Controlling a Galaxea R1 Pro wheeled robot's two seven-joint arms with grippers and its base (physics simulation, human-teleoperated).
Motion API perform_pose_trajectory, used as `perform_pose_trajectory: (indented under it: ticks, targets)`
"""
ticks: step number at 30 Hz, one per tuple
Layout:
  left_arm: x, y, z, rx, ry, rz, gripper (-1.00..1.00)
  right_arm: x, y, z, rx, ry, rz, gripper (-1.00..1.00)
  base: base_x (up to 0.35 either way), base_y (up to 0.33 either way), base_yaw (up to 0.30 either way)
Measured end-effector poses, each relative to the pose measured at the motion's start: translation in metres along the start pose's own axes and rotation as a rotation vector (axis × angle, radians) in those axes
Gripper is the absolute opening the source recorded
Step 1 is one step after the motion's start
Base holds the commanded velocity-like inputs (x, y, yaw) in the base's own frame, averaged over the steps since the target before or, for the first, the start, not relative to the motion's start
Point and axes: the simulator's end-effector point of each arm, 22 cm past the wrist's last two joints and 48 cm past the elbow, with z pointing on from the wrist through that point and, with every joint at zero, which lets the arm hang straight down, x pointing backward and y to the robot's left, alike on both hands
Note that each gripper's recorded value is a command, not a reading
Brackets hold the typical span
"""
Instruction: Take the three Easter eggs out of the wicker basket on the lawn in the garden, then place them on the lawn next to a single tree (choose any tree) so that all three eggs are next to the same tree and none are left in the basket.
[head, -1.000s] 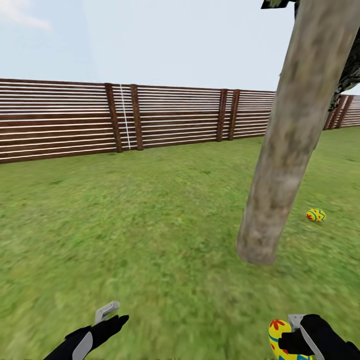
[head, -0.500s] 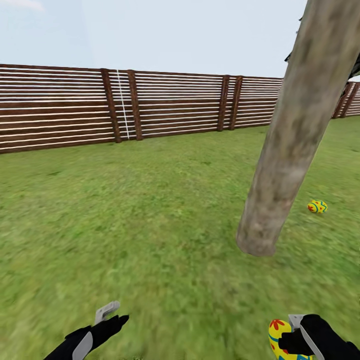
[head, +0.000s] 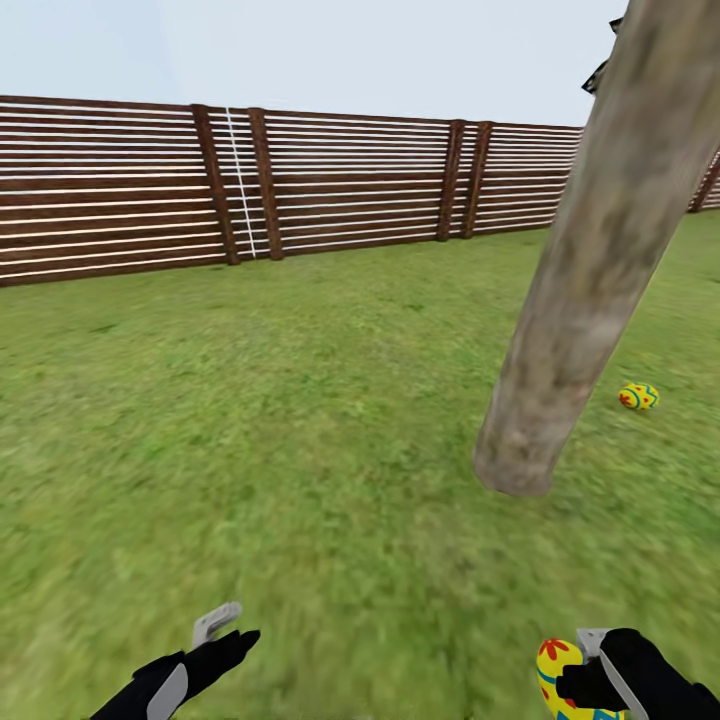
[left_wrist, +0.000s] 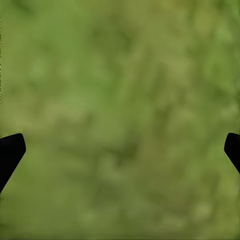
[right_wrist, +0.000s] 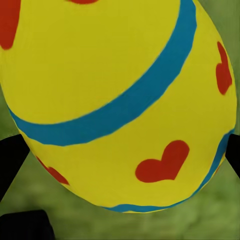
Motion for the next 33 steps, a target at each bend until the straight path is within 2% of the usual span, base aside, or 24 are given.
perform_pose_trajectory:
  ticks: [33]
  targets:
    - [0.057,0.033,0.029,-0.057,0.118,-0.024,1.00,0.044,0.004,0.045,0.005,0.132,-0.016,-1.00,0.000,0.000,0.000]
